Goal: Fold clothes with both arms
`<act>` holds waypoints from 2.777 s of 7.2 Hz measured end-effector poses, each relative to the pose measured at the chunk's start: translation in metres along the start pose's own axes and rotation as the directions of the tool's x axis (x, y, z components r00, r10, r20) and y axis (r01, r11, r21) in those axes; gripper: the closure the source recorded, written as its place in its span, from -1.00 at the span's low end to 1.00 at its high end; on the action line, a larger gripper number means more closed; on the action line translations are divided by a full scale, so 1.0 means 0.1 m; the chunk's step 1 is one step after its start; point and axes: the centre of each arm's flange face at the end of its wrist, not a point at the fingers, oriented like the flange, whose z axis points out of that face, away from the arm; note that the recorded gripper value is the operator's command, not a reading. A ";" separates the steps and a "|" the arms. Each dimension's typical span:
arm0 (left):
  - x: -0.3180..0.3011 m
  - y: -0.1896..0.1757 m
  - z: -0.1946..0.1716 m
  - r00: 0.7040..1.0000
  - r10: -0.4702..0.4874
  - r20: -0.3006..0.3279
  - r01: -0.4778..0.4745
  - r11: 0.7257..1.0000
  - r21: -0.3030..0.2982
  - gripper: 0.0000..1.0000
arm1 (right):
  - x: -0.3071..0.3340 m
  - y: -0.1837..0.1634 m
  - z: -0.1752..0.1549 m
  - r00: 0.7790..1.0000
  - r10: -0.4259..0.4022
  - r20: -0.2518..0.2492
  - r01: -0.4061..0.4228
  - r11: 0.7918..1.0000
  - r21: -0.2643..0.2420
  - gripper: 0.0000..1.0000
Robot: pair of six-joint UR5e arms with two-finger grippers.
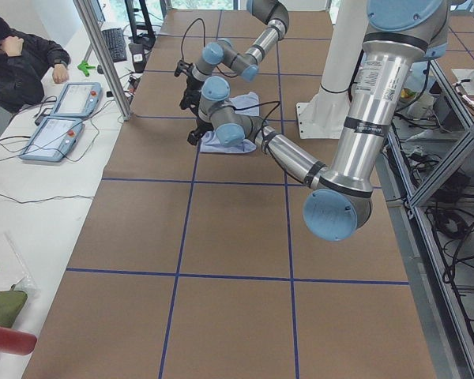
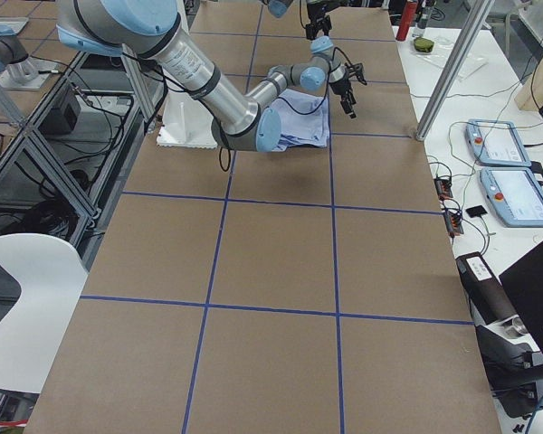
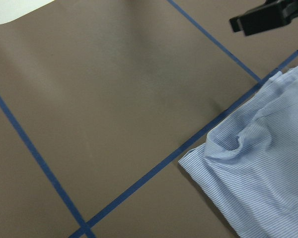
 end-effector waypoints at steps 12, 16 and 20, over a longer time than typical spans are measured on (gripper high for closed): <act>-3.31 2.73 -1.60 0.901 -0.304 0.309 0.386 0.887 -0.254 -1.00 | 7.90 0.33 -1.09 0.978 -0.165 0.127 0.201 0.907 -0.370 -1.00; -3.02 2.61 -1.70 0.899 -0.379 0.220 0.429 0.864 -0.265 -1.00 | 8.39 0.76 -1.11 0.997 -0.060 0.053 0.077 0.881 -0.466 -1.00; -2.96 2.67 -1.71 0.902 -0.375 0.216 0.424 0.865 -0.268 -1.00 | 8.50 0.91 -1.08 0.998 -0.051 0.042 0.065 0.881 -0.468 -1.00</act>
